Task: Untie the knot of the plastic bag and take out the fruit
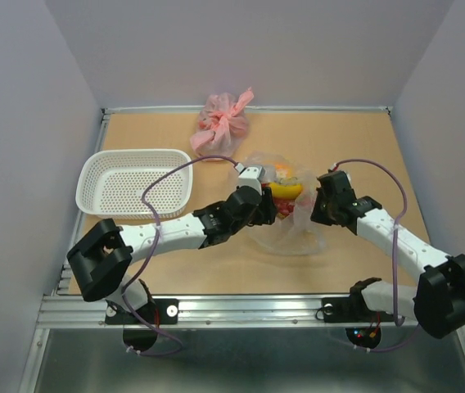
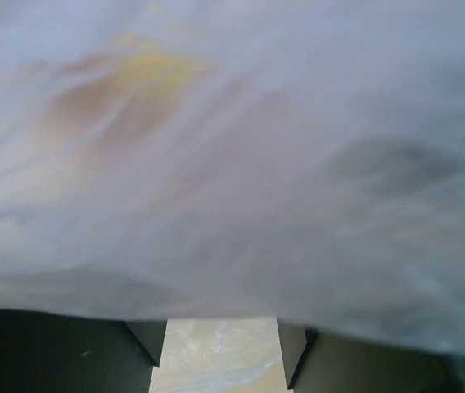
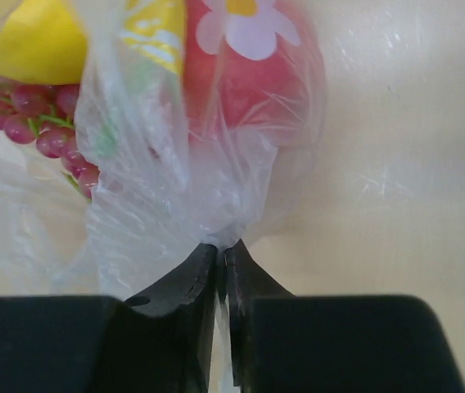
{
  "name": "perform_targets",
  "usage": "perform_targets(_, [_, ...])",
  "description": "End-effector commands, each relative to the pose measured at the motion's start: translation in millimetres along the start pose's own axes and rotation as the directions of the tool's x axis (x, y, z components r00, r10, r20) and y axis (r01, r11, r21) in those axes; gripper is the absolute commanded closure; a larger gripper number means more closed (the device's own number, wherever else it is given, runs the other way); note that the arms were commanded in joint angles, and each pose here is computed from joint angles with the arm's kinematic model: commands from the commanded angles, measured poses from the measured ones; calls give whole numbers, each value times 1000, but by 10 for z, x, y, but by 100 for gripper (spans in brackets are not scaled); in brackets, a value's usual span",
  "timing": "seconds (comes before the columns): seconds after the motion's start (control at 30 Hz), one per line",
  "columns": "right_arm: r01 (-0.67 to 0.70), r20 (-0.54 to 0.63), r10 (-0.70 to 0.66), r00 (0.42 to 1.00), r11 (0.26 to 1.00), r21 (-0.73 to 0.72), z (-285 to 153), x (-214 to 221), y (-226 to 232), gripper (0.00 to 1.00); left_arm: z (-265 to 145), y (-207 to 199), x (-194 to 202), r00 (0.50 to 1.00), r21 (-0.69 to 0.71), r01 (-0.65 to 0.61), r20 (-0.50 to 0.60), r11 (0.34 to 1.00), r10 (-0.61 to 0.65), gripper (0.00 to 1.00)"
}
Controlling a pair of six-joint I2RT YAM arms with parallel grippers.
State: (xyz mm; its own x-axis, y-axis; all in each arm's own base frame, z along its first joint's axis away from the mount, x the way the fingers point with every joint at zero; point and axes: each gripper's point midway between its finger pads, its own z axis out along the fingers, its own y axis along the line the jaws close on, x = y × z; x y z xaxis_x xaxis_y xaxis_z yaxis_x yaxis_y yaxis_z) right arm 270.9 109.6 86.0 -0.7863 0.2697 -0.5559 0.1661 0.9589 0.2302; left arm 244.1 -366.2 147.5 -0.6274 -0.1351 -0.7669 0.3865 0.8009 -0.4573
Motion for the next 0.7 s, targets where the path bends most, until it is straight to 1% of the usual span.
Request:
perform_targets(0.0, [-83,87,77,993,994,72,-61,-35,-192,97,48,-205,-257,999,62,-8,41,998,5,42])
perform_targets(0.03, [-100,83,94,992,992,74,-51,-4,-206,100,69,-206,-265,999,60,-15,41,998,13,42])
perform_targets(0.13, [-118,52,113,992,988,98,17,131,-270,100,187,-203,-263,1000,42,-18,26,999,16,42])
perform_targets(0.17, [-117,45,113,993,988,99,28,145,-269,100,266,-148,-189,1000,19,-17,6,1000,17,42])
perform_targets(0.27, [-110,44,107,993,990,87,30,115,-231,100,394,-109,-165,1000,-10,9,-11,1000,-9,42])
perform_targets(0.33, [-102,45,99,994,993,60,10,77,-171,100,523,2,-44,998,-62,32,-49,998,-35,41])
perform_targets(0.37, [-100,47,98,994,994,49,5,64,-147,100,570,-36,-83,998,-62,48,-48,997,-51,38])
perform_targets(0.4, [-93,37,91,995,995,32,3,77,-117,100,660,16,1,996,-81,52,-69,995,-58,37])
perform_targets(0.43, [-93,34,92,995,995,24,2,82,-103,100,706,1,-12,994,-88,78,-69,993,-84,35])
perform_targets(0.47, [-93,30,92,995,996,14,8,91,-91,100,781,45,79,992,-104,80,-88,991,-90,32])
perform_targets(0.53, [-91,22,91,996,996,6,21,132,-88,100,858,28,135,988,-99,99,-111,990,-110,29])
perform_targets(0.57, [-93,18,93,995,996,-10,21,138,-64,100,932,21,160,987,-100,100,-119,990,-112,27])
perform_targets(0.6, [-89,15,89,996,996,-16,30,163,-62,100,962,-54,143,985,-82,103,-127,991,-113,26])
perform_targets(0.63, [-92,11,92,996,995,-27,31,178,-50,100,1022,-25,223,983,-92,99,-146,991,-112,25])
perform_targets(0.67, [-91,14,92,996,995,-31,33,180,-46,100,1023,-65,194,983,-83,101,-144,991,-112,25])
